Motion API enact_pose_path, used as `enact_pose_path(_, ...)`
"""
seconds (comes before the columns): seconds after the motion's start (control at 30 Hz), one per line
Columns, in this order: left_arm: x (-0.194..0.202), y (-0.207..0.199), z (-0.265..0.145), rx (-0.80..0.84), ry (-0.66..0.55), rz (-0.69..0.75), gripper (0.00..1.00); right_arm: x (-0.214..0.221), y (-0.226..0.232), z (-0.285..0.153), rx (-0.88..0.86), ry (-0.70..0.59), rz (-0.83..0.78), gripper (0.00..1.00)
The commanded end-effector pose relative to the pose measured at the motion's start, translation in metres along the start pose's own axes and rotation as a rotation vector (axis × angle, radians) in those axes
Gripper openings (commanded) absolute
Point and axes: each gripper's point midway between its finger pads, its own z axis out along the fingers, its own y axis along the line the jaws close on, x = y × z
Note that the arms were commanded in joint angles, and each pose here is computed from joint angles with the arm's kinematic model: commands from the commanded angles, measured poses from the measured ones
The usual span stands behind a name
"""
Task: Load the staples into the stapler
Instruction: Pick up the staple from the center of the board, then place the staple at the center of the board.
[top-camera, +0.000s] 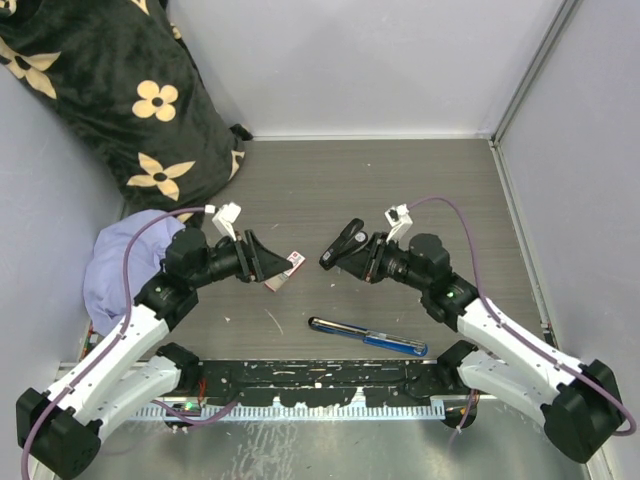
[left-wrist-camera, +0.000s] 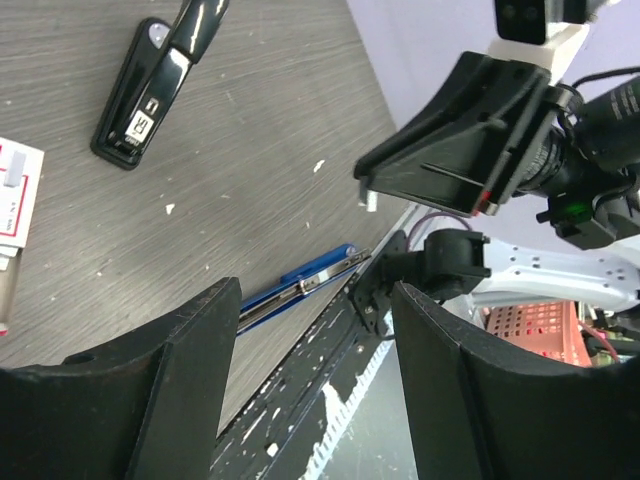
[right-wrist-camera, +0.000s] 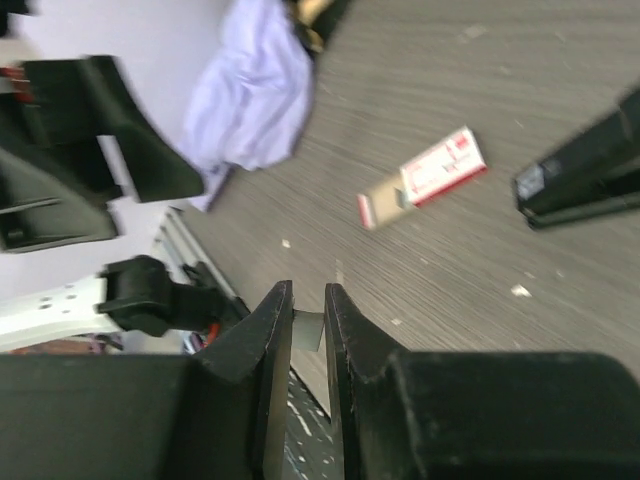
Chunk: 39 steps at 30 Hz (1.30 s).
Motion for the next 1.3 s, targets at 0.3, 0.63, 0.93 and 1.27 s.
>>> enact_pose_path(0.3,0.002,0.016,-0.005,-0.072,0.045,0.112,0.64,0.059,-0.105,0.016,0.494,0.269,0.023,0.18)
enact_pose_path(0.63,0.007,0.030,-0.003,-0.118,0.078,0.133,0.65,0.086,-0.141,0.025,0.751,0.403,-0.052,0.19)
enact_pose_path(0.93,0.005,0.038,-0.006,-0.174,0.080,0.147,0.66,0.098,-0.153,0.031,0.840,0.444,-0.066,0.21)
enact_pose_path(1.27,0.012,0.077,-0.012,-0.380,0.097,0.115,0.66,0.095,-0.156,0.028,0.879,0.437,-0.076,0.47)
